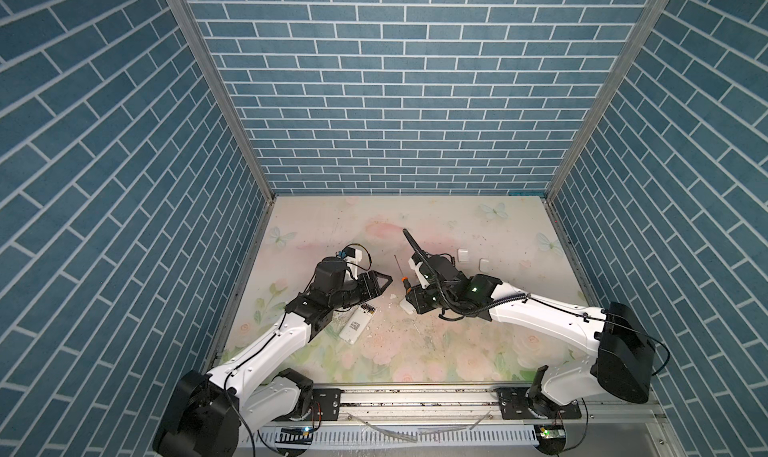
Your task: Unload the batteries from the remote control
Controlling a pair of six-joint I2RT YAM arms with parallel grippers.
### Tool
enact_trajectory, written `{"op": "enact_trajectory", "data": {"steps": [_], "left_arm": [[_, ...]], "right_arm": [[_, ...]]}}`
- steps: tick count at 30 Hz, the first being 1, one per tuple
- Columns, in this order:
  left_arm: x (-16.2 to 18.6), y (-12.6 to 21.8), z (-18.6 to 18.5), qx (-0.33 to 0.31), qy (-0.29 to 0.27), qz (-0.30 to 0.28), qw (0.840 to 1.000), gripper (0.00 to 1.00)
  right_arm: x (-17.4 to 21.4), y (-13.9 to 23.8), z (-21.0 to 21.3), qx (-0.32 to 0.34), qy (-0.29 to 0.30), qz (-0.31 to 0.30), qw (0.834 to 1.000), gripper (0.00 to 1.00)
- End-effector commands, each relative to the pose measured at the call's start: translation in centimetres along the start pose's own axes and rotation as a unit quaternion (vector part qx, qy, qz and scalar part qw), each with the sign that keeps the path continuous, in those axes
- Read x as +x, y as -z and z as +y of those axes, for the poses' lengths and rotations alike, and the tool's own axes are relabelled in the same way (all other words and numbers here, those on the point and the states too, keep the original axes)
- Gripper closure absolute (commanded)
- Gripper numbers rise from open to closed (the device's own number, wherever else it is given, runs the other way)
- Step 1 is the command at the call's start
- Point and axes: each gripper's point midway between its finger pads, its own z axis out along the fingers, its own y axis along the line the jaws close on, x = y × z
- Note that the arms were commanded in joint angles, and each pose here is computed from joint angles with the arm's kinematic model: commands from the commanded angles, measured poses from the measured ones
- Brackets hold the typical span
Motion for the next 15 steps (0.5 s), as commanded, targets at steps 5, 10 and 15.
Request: {"op": "enact_trajectory", "data": {"steps": [5,10,15], "left_arm": [[-0.8,-1.0,-1.9,0.036,-0.006,-0.012,0.999,0.34],[-1.0,-1.4,-2.5,0.049,-0.007,-0.016,0.999,0.4],[-0.8,-2.0,-2.5,0.052,-0.007,-0.012,0.999,0.48]], "right_arm": [[-1.0,0.5,1.4,0.007,0.037,-0.003,0.999,1.0],[-1.4,0.6,2.3,-0.014,0.034,-0.013,0.999,1.0],[-1.7,0.6,3.2,-0.04,0.028,-0.021,0.999,1.0]]}}
